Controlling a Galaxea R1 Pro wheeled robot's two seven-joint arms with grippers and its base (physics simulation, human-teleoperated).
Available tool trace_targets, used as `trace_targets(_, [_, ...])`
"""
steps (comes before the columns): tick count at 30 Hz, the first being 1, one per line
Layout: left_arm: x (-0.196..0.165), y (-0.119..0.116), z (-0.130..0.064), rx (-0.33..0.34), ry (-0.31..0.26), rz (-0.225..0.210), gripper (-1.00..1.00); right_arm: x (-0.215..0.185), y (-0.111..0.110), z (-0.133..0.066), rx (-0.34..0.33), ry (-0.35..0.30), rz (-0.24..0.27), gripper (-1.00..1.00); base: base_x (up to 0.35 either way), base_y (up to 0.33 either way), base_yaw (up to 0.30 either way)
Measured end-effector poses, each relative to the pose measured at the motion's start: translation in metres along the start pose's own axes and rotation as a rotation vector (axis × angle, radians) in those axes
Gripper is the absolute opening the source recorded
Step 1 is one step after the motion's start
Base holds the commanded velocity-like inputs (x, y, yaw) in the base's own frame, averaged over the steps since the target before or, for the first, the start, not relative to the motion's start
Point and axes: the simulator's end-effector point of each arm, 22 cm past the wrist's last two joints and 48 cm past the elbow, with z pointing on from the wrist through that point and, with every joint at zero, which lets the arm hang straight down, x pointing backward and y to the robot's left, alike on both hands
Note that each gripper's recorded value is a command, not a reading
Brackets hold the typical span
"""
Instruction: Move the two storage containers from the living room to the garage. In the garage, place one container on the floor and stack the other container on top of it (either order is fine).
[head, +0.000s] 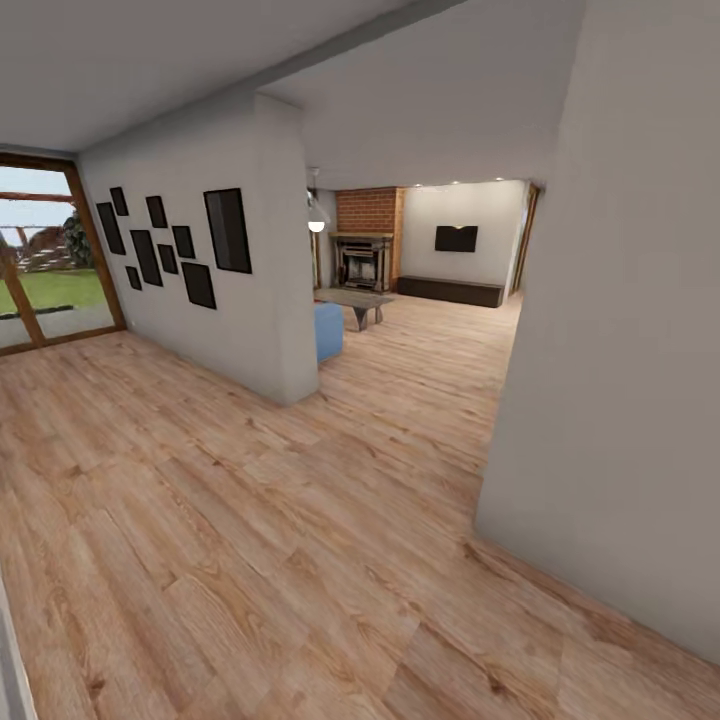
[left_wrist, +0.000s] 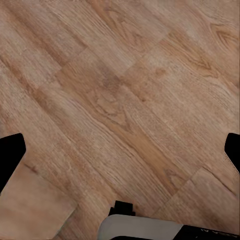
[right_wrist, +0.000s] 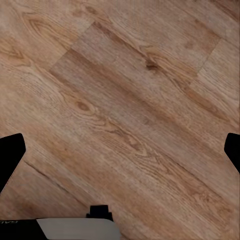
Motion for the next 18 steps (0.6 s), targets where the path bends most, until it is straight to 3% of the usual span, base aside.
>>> trace_targets(18, [-0.0001, 0.0000, 0.0000, 0.000, 0.000, 0.000, 1.00, 0.0000, -0.0001, 0.0000, 0.000, 0.000, 0.000, 1.00, 0.326, 0.000, 0.000])
